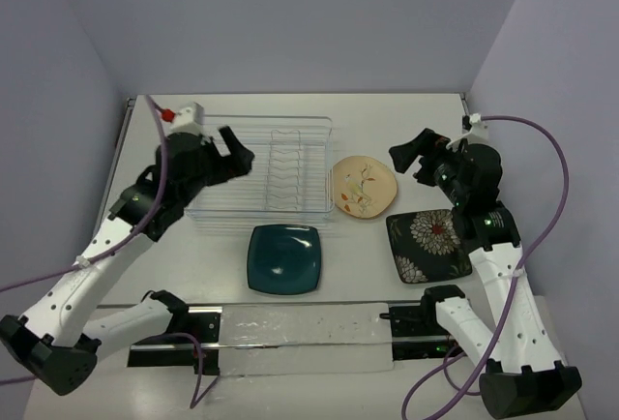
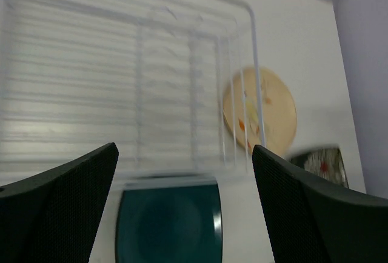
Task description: Load the plates into the dish rack
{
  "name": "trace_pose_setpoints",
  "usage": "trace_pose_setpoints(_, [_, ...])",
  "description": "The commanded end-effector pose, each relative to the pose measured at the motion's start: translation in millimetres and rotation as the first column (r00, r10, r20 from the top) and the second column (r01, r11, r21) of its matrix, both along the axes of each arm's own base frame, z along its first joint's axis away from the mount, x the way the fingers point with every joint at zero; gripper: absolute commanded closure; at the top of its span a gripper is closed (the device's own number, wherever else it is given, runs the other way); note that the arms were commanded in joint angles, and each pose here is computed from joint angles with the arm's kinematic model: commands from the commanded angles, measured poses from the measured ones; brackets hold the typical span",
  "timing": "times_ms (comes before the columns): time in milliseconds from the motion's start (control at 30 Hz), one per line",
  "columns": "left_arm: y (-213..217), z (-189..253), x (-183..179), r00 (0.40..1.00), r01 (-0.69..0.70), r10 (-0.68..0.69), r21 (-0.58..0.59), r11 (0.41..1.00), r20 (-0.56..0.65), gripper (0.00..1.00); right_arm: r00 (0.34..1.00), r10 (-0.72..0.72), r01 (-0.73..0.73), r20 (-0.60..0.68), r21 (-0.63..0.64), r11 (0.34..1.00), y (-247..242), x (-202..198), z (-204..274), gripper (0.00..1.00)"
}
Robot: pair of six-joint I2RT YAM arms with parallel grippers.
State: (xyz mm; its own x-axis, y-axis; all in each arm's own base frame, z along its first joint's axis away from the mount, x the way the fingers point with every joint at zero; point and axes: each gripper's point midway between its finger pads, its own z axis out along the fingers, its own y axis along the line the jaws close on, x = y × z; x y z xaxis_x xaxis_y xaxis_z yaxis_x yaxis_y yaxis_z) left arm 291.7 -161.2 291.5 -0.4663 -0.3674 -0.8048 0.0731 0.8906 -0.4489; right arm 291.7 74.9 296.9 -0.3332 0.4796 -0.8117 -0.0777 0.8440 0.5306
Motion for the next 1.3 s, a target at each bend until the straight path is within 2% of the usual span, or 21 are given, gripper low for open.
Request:
trace_pose_setpoints(0, [-50, -48, -48, 0.984, 0.118, -0.104, 0.092, 0.989, -0.147, 0.01, 0.994, 0.079, -0.078, -0.079, 0.019, 0.997, 13, -11, -25, 0.00])
trace_pose_setpoints(133, [-93, -67, -95, 0.951, 0.246, -0.213, 0.130, 0.961, -0.222, 0.01, 0.980, 0.136, -0.137, -0.143, -0.001, 0.991, 19, -20, -46, 0.00])
trace_pose_setpoints(233, [-111, -79, -121, 0.929, 0.296, -0.252, 0.134, 0.946, -0.270, 0.01, 0.953, 0.227, -0.224, -0.199, 0.039, 0.974, 34, -39, -68, 0.00])
trace_pose_setpoints(400, [-116, -95, -138, 0.907, 0.331, -0.295, 0.074, 0.941, -0.299, 0.01, 0.904, 0.260, -0.254, -0.338, 0.064, 0.965, 56, -75, -121, 0.00])
trace_pose_setpoints(533, [-108, -99, -160, 0.883, 0.348, -0.333, -0.015, 0.937, -0.332, 0.01, 0.826, 0.415, -0.370, -0.382, 0.189, 0.910, 102, -114, -147, 0.00])
trace_pose_setpoints(600, [-101, -109, -167, 0.880, 0.336, -0.325, -0.028, 0.941, -0.348, 0.01, 0.802, 0.469, -0.406, -0.370, 0.238, 0.882, 119, -126, -158, 0.00])
trace_pose_setpoints(667, [-100, -119, -175, 0.866, 0.352, -0.344, -0.046, 0.935, -0.363, 0.01, 0.805, 0.480, -0.406, -0.348, 0.265, 0.875, 130, -128, -167, 0.00])
trace_pose_setpoints(833, [-105, -132, -183, 0.851, 0.397, -0.378, -0.023, 0.917, -0.366, 0.01, 0.775, 0.513, -0.437, -0.368, 0.274, 0.857, 154, -140, -188, 0.02])
trace_pose_setpoints(933, [-114, -136, -188, 0.858, 0.431, -0.384, 0.073, 0.899, -0.341, 0.01, 0.782, 0.463, -0.377, -0.418, 0.274, 0.885, 156, -132, -203, 0.03])
trace_pose_setpoints(1000, [-112, -141, -187, 0.872, 0.414, -0.350, 0.135, 0.900, -0.343, 0.01, 0.774, 0.473, -0.378, -0.422, 0.292, 0.879, 158, -134, -208, 0.04])
trace_pose_setpoints(1033, [-115, -140, -189, 0.875, 0.410, -0.342, 0.151, 0.899, -0.342, 0.01, 0.748, 0.520, -0.411, -0.412, 0.329, 0.850, 164, -141, -211, 0.05])
trace_pose_setpoints(1100, [-118, -139, -192, 0.874, 0.416, -0.348, 0.152, 0.896, -0.341, 0.01, 0.727, 0.566, -0.432, -0.388, 0.383, 0.817, 176, -144, -209, 0.05])
trace_pose_setpoints(1167, [-120, -140, -193, 0.871, 0.417, -0.352, 0.139, 0.898, -0.342, 0.01, 0.710, 0.573, -0.434, -0.409, 0.387, 0.814, 180, -149, -221, 0.07])
trace_pose_setpoints(1267, [-118, -140, -197, 0.867, 0.418, -0.361, 0.107, 0.902, -0.344, 0.01, 0.679, 0.598, -0.447, -0.427, 0.406, 0.797, 188, -156, -234, 0.13])
